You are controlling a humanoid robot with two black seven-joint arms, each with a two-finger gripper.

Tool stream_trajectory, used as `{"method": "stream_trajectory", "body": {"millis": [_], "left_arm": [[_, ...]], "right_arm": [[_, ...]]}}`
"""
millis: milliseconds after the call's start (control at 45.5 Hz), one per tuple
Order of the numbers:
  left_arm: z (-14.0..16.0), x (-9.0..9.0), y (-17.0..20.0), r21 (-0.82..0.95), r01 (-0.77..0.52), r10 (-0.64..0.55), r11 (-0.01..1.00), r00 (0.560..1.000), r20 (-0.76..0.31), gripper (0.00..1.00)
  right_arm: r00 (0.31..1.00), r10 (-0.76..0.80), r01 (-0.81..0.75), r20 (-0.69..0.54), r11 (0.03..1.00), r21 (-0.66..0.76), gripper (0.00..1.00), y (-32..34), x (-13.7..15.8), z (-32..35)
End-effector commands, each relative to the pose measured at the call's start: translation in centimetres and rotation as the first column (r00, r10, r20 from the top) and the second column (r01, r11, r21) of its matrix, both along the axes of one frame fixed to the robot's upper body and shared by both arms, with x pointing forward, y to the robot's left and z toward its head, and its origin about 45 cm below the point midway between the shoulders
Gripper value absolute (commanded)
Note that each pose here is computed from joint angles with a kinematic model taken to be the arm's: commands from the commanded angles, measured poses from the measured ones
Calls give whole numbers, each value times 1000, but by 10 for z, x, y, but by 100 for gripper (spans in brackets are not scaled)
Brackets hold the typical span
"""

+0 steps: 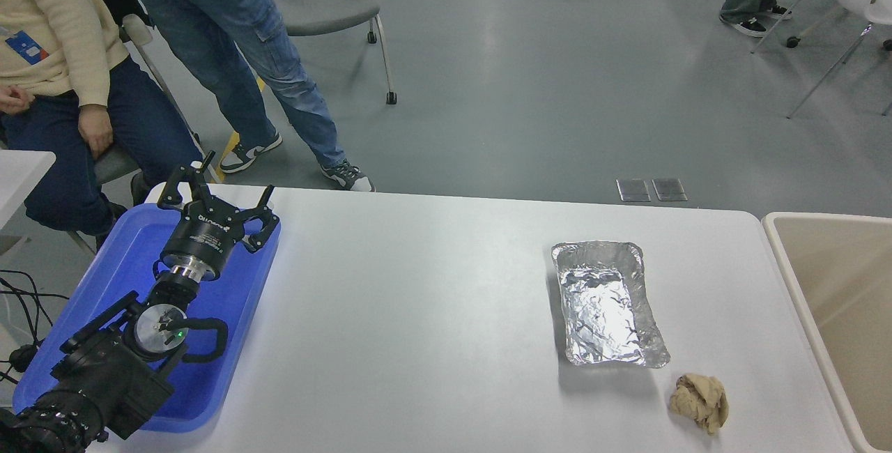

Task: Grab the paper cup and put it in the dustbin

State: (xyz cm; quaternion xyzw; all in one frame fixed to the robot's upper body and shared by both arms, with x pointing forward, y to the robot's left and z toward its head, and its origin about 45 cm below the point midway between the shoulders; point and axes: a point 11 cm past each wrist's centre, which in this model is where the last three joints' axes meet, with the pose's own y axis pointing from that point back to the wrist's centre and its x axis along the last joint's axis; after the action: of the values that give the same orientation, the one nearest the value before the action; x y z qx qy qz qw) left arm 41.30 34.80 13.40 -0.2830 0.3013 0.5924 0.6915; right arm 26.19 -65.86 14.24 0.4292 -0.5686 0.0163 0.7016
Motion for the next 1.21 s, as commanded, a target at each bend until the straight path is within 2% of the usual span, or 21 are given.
{"method": "stream_trajectory", "body": {"millis": [0,154,703,1187], "left_arm": [[0,0,0,0,0,0,1000,1000,0,100],[0,0,0,0,0,0,1000,1000,0,100],[0,0,0,0,-1,1,1000,1000,-1,100],[0,0,0,0,0,0,1000,1000,0,100]], "right_arm": [[998,14,-8,64,996,-89,91,0,6,4],[998,14,-8,68,996,-88,100,1,7,5],[997,15,-8,79,996,-93,100,-1,11,11],[991,45,-49,130,998,27,100,23,44,24]]}}
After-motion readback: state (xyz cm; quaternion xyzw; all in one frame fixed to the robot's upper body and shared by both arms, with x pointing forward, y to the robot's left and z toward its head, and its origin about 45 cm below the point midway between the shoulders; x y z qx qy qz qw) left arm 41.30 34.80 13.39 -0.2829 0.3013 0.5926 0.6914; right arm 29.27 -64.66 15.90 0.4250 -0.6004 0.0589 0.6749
